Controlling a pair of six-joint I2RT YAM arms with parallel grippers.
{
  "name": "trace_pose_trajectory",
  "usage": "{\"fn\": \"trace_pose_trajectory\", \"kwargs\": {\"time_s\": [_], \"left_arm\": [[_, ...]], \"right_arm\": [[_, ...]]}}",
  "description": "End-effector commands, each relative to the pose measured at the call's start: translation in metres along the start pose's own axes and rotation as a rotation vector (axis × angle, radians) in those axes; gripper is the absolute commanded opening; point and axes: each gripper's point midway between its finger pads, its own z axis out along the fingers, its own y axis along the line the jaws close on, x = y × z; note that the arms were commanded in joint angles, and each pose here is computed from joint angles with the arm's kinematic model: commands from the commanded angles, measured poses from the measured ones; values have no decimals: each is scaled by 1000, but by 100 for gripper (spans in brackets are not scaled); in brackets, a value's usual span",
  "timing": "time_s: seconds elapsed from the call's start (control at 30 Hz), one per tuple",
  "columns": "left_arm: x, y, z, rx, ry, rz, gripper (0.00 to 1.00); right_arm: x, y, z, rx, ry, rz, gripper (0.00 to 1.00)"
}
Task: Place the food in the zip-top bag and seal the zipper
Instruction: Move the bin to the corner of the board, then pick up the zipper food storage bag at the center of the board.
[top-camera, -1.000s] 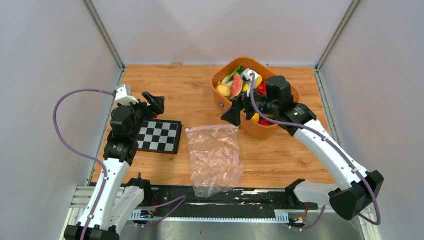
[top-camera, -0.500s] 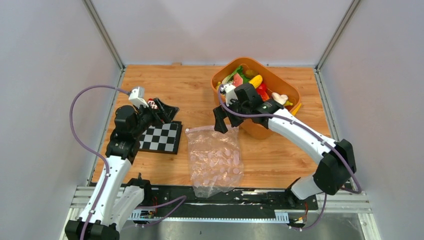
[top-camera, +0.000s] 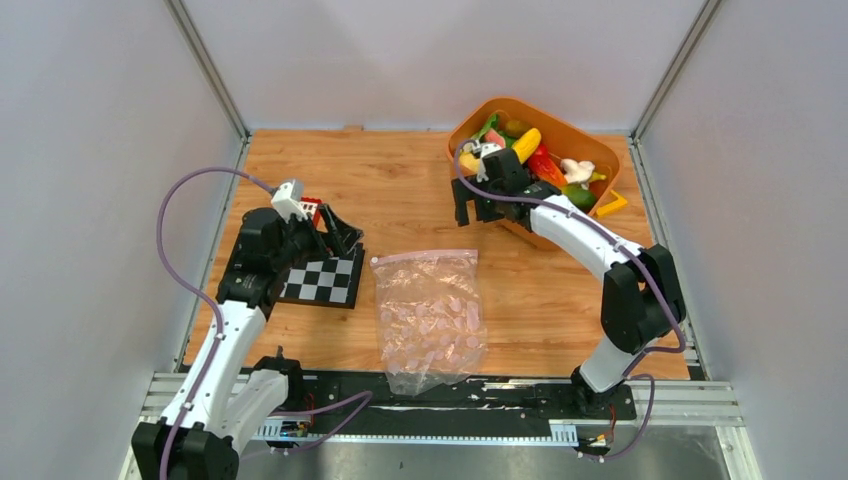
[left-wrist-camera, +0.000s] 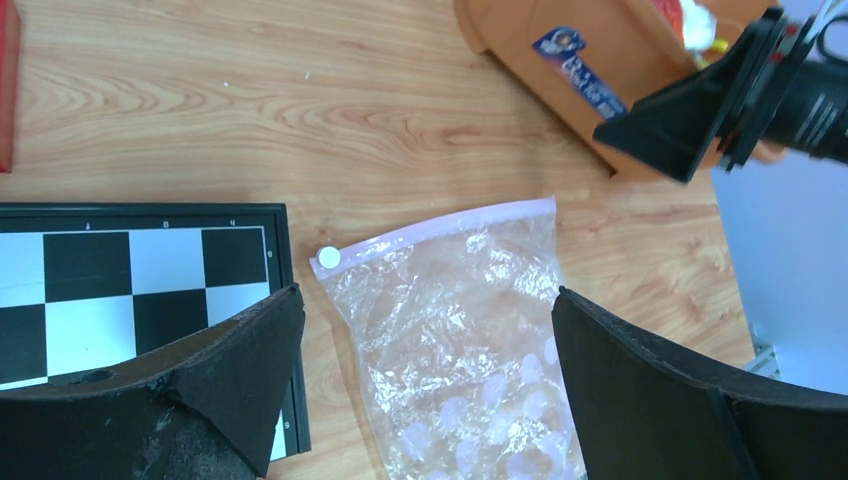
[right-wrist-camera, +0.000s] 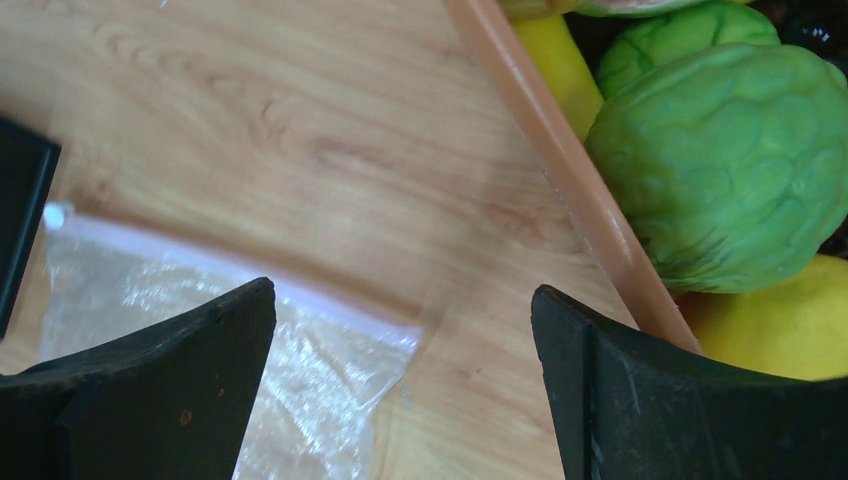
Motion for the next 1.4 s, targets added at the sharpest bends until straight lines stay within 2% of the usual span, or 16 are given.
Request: {"fn": "trace_pose_trajectory", "kwargs": {"time_s": [0.0, 0.17, 0.23, 0.37, 0.53, 0.63, 0.7, 0.83, 1.13, 1.37], "left_arm": [[-3, -13, 1, 55, 27, 59, 100], [10, -15, 10, 59, 91, 97, 100], [17, -18, 14, 61, 123, 126, 100], [28, -27, 23, 59, 181, 202, 100], [34, -33, 32, 58, 204, 225, 100], [35, -35, 34, 59, 210, 225, 100], [33, -35, 33, 53, 203, 228, 100], [27, -33, 27, 26, 172, 231, 100], [11, -23, 11, -50, 54, 220, 100], [7, -25, 12, -42, 18, 182, 99]], "right_arm": [[-37, -38, 7, 54, -121, 113, 100], [-30, -48, 11, -10, -78, 141, 100], [-22, -34, 8, -99, -55, 120, 100], [-4, 10, -9, -333, -27, 56, 92], [26, 37, -7, -407, 25, -80, 87], [36, 46, 4, -464, 60, -143, 81], [36, 54, 10, -514, 70, -183, 77], [31, 64, 23, -592, 74, -244, 75], [42, 64, 43, -612, 123, -414, 73], [71, 87, 37, -868, 65, -643, 74]]}}
